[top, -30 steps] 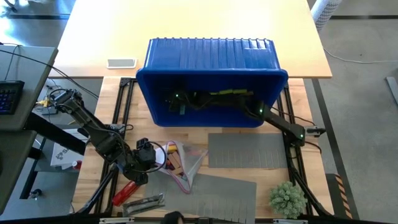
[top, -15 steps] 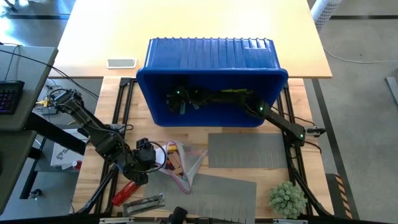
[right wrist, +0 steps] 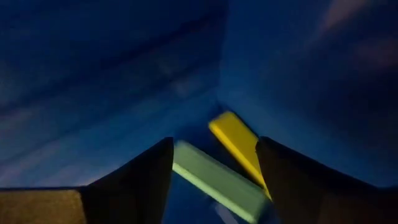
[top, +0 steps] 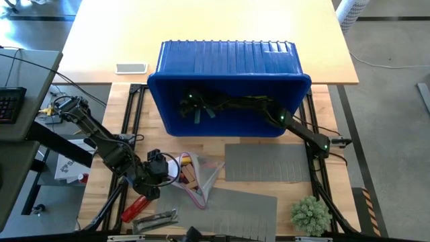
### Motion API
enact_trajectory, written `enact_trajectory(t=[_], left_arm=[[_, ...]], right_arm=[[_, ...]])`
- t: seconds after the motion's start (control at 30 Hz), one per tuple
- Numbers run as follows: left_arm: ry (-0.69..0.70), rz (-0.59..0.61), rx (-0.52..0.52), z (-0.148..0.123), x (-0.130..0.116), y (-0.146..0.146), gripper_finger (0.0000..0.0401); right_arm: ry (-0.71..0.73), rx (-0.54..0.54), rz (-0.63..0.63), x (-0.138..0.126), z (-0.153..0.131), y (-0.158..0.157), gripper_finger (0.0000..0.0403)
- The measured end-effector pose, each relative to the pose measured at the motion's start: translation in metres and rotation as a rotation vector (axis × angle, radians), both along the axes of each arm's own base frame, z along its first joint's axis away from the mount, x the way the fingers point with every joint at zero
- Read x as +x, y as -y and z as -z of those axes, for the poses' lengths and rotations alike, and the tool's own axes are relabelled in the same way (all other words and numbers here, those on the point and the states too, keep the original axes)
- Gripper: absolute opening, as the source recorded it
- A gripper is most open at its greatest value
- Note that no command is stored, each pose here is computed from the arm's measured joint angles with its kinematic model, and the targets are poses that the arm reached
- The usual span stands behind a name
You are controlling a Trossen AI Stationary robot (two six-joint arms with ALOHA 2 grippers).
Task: Sort blocks
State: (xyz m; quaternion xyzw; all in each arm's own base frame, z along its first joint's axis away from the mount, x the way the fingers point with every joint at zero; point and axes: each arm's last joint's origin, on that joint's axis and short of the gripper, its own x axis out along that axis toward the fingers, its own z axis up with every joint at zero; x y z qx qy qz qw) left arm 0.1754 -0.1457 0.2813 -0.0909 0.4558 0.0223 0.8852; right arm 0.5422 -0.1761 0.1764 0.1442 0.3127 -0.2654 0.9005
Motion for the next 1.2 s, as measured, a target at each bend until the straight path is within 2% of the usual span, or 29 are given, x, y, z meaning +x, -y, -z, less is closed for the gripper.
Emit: enact_trajectory(t=[0.13,0.23,0.4,0.47,0.53,0.6,0.77,0.87,0.97,1.1,1.2], left_arm=[[0.0,0.0,0.0,0.0,0.0,0.0,0.0001],[0.0,0.0,0.0,0.0,0.0,0.0,0.0001],[0.0,0.0,0.001,0.0,0.0,0.0,0.0001],[0.0,0.0,0.001,0.0,0.0,0.0,0.0001],[0.0,0.0,0.001,0.0,0.0,0.0,0.0001],[0.0,0.0,0.0,0.0,0.0,0.0,0.0001],[0.0,0.0,0.001,0.0,0.0,0.0,0.0001],[0.0,0.0,0.0,0.0,0.0,0.0,0.0001],[0.0,0.0,0.0,0.0,0.0,0.0,0.0001],[0.0,0.0,0.001,0.0,0.0,0.0,0.0001],[0.0,0.0,0.001,0.0,0.0,0.0,0.0001]], right_arm=[[0.131,0.035,-0.066,0.007,-0.001,-0.001,0.0219],[0.163,0.087,-0.105,0.009,0.01,-0.006,0.0219],[0.238,0.181,0.245,0.008,0.024,-0.013,0.0219],[0.266,0.164,0.384,0.006,0.027,-0.014,0.0219],[0.286,0.144,0.461,0.005,0.028,-0.015,0.0219],[0.3,0.15,0.491,0.004,0.028,-0.013,0.0219],[0.324,0.277,0.545,0.003,0.032,-0.015,0.0219],[0.365,0.375,0.49,0.007,0.03,-0.019,0.0219],[0.412,0.408,0.427,0.015,0.029,-0.033,0.0219],[0.452,0.408,0.601,0.016,0.034,-0.052,0.0219],[0.563,0.431,0.677,0.02,0.039,-0.053,0.0219]])
